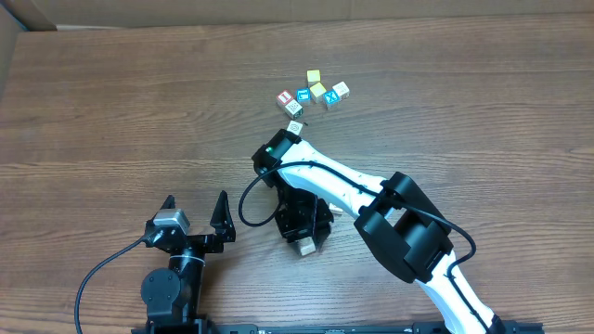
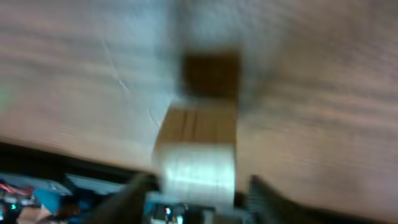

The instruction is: Flip 3 blocks

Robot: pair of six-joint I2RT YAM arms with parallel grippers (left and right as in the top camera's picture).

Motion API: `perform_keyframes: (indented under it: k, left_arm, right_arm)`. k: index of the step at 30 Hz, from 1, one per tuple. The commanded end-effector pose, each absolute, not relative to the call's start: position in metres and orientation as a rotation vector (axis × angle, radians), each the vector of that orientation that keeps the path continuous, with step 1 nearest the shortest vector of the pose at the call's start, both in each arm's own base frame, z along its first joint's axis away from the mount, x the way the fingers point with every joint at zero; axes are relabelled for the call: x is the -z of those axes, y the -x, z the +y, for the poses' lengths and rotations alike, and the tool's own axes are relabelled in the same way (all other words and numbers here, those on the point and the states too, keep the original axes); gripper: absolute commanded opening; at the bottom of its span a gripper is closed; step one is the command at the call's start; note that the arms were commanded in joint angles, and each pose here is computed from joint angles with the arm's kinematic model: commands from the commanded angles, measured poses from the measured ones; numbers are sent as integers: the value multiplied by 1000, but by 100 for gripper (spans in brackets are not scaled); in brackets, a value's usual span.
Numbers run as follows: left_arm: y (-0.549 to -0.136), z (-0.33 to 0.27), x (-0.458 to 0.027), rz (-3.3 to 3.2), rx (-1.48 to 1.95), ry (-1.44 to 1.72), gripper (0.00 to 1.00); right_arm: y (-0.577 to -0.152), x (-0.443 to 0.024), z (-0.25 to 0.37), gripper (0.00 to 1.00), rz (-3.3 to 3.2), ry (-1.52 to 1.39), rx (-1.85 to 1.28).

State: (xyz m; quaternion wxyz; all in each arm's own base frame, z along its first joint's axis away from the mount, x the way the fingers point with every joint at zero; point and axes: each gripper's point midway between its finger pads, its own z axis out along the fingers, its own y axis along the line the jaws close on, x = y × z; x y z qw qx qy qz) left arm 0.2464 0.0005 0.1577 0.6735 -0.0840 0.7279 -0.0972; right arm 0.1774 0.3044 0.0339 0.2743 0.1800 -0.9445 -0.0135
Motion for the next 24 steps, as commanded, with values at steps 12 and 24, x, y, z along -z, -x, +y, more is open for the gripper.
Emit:
perform_keyframes:
  k: [12, 24]
  left_arm:
    - [-246, -1, -157, 1637, 206, 170, 100]
    - [-246, -1, -157, 1637, 206, 170, 100]
  right_arm:
    - [-216, -79, 315, 77, -2773, -581, 48]
    - [-174, -81, 330, 72, -2789, -804, -9]
